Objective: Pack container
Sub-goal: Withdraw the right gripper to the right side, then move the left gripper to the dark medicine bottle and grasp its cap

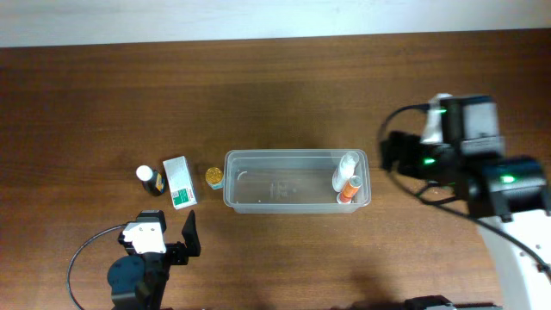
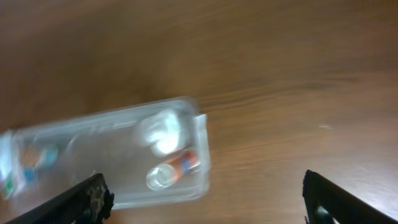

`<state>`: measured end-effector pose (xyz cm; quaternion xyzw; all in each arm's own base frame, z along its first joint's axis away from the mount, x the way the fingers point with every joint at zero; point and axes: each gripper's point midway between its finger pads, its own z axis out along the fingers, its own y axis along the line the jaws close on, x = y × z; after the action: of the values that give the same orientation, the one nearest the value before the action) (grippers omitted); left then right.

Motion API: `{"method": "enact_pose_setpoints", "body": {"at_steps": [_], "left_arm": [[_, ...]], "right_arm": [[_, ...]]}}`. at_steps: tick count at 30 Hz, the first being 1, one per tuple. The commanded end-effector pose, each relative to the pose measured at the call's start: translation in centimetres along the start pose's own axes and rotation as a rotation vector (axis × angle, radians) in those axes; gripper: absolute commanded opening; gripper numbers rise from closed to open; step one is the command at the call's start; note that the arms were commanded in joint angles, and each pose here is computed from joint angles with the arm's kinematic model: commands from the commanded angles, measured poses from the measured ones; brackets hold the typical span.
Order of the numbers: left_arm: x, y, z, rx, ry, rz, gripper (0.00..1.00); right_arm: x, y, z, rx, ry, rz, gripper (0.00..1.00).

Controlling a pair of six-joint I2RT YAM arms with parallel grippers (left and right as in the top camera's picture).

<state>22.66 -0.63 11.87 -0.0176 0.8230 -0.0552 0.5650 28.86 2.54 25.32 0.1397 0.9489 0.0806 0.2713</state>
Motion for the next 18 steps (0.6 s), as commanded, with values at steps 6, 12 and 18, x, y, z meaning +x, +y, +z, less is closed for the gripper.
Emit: {"method": "enact_pose_setpoints", "body": {"at_steps": [6, 12, 18], "left_arm": [[0.0, 0.0, 0.0, 0.003, -0.006, 0.015, 1.0], [-3.0, 0.5, -0.2, -0.033, -0.127, 0.031, 0.99], [-5.7, -0.4, -0.7, 0.012, -0.237, 0.033, 0.99]], "right_arm": [[-2.3, -8.4, -0.6, 0.124, -0.045, 0.285, 0.99], [-2.5, -9.9, -0.6, 0.138, -0.049, 0.336, 0.99], [-2.5, -9.8, -0.6, 0.137, -0.049, 0.334, 0.98]]}}
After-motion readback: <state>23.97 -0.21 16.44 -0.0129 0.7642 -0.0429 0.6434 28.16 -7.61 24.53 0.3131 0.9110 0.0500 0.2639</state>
